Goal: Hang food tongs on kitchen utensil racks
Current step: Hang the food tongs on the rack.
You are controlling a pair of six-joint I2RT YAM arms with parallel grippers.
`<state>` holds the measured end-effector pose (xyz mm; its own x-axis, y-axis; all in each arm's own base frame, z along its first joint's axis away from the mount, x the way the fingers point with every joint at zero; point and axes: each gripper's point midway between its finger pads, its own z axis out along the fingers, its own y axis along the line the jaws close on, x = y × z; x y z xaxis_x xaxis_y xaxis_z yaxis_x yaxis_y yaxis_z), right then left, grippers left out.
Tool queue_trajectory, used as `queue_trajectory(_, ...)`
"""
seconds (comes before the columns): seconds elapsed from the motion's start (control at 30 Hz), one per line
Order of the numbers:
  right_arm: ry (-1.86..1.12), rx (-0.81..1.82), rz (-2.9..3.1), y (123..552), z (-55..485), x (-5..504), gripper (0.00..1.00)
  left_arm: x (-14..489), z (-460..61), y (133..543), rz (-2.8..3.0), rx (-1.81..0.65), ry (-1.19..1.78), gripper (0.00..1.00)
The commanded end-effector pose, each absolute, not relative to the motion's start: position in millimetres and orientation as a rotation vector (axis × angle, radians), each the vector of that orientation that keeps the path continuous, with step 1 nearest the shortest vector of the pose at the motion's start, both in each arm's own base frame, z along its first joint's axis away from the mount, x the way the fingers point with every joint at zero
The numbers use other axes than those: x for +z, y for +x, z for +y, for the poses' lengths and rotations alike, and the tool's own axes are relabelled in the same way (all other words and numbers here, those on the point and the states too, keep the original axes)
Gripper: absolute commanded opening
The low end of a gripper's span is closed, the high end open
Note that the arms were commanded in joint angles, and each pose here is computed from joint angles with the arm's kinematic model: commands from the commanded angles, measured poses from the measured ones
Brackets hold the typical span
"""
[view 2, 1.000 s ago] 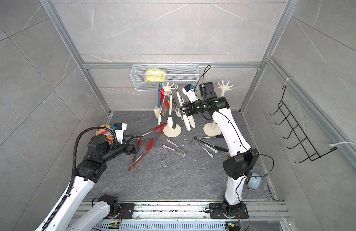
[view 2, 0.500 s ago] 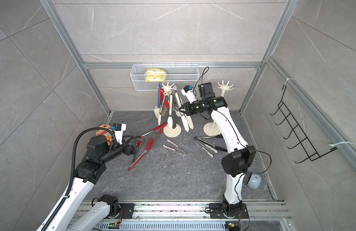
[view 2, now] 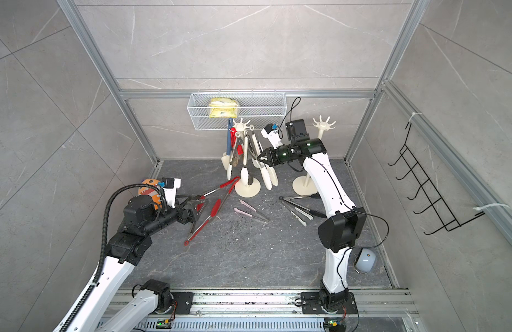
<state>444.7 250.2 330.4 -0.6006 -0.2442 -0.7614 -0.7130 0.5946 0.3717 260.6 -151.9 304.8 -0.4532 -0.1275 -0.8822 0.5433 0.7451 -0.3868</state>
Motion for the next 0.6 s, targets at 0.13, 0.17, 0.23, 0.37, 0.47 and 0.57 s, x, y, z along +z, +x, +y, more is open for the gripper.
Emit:
queue_trajectory(0.13, -0.785, 0.972, 2.127, 443.4, 258.2, 332.2, 0.00, 313.2, -152.3, 257.4, 1.868, -0.806, 0.323, 1.00)
queue_trajectory(0.17, -0.784, 0.972, 2.128, 443.2, 258.1, 331.9, 0.00, 313.5, -152.1, 257.6, 1.867, -0.805, 0.322, 1.00)
queue_trajectory(0.23, -0.786, 0.971, 2.134, 442.7, 257.7, 329.5, 0.01, 313.6, -152.4, 257.7, 1.867, -0.805, 0.324, 1.00)
queue_trajectory(0.37, -0.783, 0.964, 2.145, 442.6, 256.4, 325.4, 0.04, 313.2, -152.4, 257.7, 1.869, -0.806, 0.322, 1.00)
queue_trajectory(0.47, -0.778, 0.951, 2.149, 443.8, 255.1, 324.3, 0.09, 313.2, -152.2, 257.8, 1.869, -0.806, 0.321, 1.00)
queue_trajectory(0.57, -0.769, 0.925, 2.157, 446.4, 252.2, 323.2, 0.22, 313.0, -151.7, 258.3, 1.869, -0.802, 0.318, 1.00)
